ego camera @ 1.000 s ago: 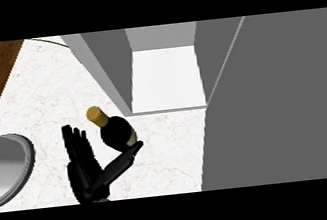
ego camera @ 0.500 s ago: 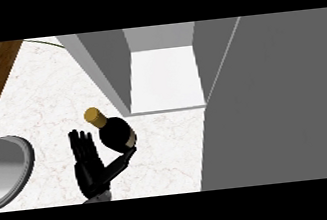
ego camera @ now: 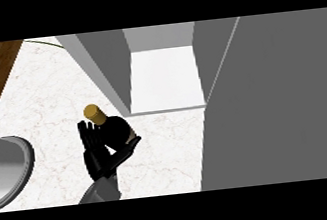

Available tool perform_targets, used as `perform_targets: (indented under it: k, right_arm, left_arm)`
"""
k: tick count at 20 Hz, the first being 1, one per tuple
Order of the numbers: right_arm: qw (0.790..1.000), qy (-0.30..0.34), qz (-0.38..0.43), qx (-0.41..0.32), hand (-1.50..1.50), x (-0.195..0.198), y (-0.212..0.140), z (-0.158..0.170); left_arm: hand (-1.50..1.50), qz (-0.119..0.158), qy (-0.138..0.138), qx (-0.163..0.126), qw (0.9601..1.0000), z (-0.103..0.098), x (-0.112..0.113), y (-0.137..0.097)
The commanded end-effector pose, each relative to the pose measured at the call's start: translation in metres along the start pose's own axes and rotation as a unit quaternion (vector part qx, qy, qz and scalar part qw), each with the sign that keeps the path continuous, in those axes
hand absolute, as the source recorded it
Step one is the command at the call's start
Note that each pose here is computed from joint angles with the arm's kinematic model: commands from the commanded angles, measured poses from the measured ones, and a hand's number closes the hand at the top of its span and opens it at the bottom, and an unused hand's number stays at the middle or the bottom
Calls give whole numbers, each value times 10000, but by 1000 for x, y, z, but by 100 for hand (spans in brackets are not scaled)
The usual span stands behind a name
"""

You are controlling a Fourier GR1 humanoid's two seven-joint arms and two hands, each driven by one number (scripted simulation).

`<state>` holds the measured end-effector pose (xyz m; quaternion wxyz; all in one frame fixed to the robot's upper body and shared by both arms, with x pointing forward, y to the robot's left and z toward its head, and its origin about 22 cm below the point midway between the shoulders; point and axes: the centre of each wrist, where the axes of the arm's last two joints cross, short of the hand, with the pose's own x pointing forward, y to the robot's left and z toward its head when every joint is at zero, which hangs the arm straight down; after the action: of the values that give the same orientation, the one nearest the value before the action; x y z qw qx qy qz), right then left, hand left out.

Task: Pick up the wine, place it into the cabinet and close the cabinet

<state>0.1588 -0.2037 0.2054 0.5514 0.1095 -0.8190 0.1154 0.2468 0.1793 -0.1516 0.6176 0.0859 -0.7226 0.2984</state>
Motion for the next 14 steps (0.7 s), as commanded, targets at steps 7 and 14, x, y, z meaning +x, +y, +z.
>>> perform_targets:
  k: [7, 14]
  right_arm:
    - [9999, -116, -43, 53, -150, 7, -22, -2]
    - [9998, -83, -122, 91, -150, -1, 7, 13]
  left_arm:
    - [150, 455, -314, 80, 9984, -18, -1, -24]
    - [150, 534, -256, -225, 9980, -40, 5, -46]
